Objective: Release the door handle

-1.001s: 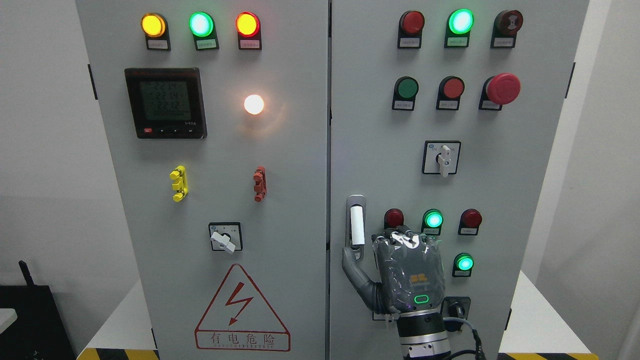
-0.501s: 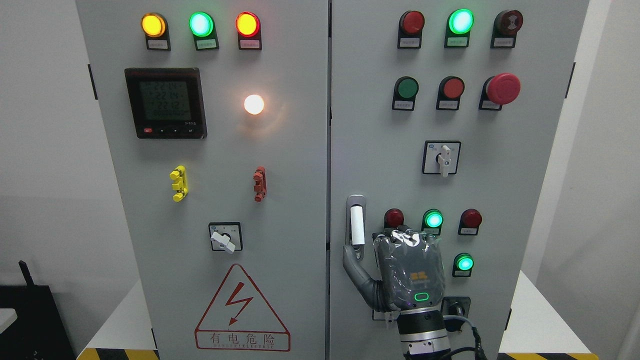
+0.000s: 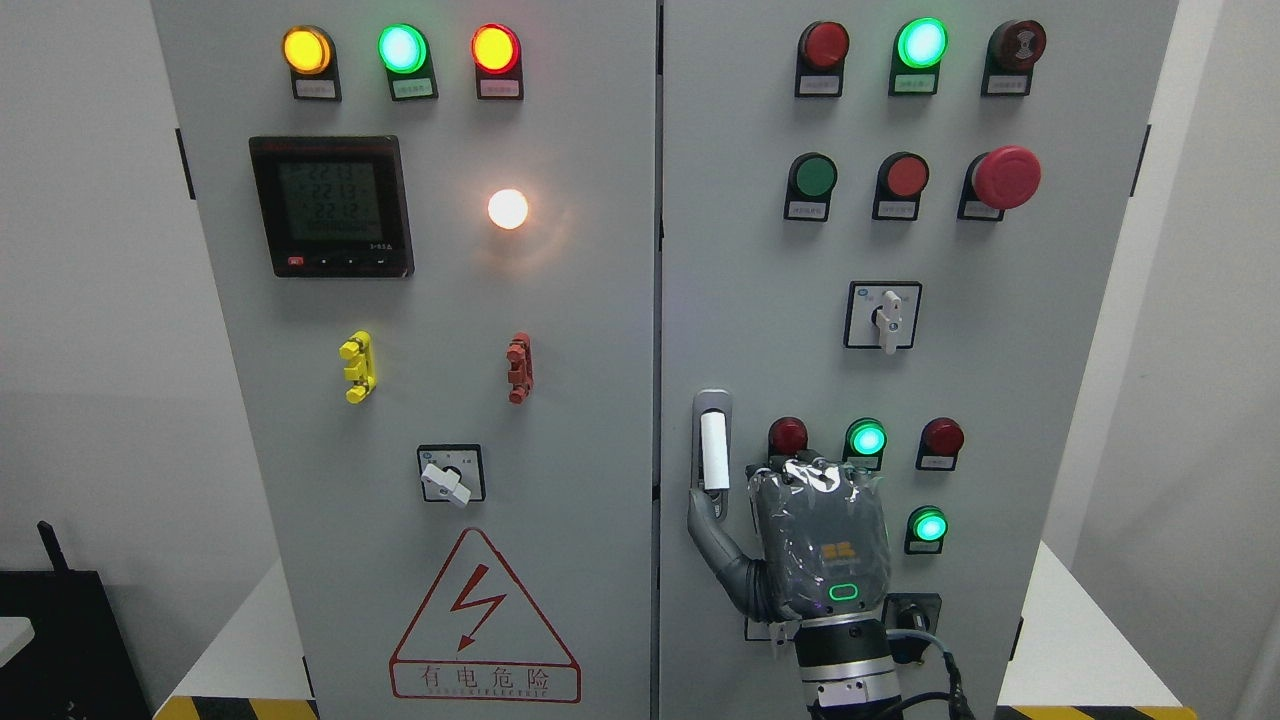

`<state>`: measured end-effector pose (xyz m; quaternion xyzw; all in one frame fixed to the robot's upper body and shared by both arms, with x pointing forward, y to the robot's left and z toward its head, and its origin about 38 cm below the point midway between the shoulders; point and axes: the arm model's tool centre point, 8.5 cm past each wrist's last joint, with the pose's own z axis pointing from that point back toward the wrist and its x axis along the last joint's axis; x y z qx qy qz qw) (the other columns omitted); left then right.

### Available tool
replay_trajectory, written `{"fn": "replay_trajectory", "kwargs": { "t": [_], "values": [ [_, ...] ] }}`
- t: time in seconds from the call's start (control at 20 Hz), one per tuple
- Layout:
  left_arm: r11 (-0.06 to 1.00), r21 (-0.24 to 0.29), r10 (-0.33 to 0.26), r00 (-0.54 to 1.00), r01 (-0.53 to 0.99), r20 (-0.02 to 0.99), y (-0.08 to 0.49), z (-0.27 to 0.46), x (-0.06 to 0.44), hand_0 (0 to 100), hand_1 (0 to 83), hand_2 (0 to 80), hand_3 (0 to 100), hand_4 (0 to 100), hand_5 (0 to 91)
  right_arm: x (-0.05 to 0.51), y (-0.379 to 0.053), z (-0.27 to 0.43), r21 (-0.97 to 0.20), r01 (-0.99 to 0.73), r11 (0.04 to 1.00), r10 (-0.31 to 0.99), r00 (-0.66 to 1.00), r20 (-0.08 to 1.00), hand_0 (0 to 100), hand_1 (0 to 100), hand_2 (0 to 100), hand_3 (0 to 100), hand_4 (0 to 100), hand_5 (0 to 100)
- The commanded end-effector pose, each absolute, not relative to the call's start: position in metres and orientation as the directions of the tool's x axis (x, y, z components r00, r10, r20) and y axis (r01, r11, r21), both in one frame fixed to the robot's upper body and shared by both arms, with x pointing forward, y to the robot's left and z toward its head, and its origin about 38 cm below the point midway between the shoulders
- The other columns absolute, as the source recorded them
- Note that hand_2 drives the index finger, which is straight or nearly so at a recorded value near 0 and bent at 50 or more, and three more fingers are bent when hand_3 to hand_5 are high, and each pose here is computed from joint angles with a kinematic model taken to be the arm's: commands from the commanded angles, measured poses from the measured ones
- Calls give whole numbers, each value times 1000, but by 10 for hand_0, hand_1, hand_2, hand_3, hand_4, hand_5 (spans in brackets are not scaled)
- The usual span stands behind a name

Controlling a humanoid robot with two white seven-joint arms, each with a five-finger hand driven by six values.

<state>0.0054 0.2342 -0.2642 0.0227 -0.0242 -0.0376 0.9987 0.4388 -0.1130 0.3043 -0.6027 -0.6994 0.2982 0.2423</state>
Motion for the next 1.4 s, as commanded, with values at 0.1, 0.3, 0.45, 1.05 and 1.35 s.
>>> {"fn": "replay_trajectory", "kwargs": {
  "t": [0.1, 0.3, 0.45, 1.05, 1.35],
  "values": [
    [996, 47, -75, 996, 73, 41, 234, -264, 4, 120, 389, 0, 0, 0, 0, 440, -114, 303, -711, 697, 94, 988, -151, -16, 447, 23, 951, 1000, 970, 960],
    [996, 47, -75, 996, 73, 41, 234, -264, 4, 120, 389, 0, 0, 0, 0, 440, -114, 303, -711, 697, 94, 988, -151, -16, 446, 27, 948, 1000, 972, 961],
    [996, 47, -75, 996, 73, 39, 234, -264, 4, 120, 389, 0, 0, 0, 0, 440, -114, 304, -709, 699, 95, 988, -151, -16, 449, 28, 945, 1000, 973, 961],
    [996, 47, -75, 996, 73, 41, 234, -264, 4, 120, 389, 0, 0, 0, 0, 440, -115, 305, -709, 699, 93, 989, -146, -13, 458, 29, 943, 1000, 974, 960],
    [996, 47, -75, 996, 73, 41, 234, -264, 4, 120, 389, 0, 0, 0, 0, 440, -115, 305, -709, 699, 93, 989, -146, -13, 465, 31, 943, 1000, 976, 961]
  ]
}}
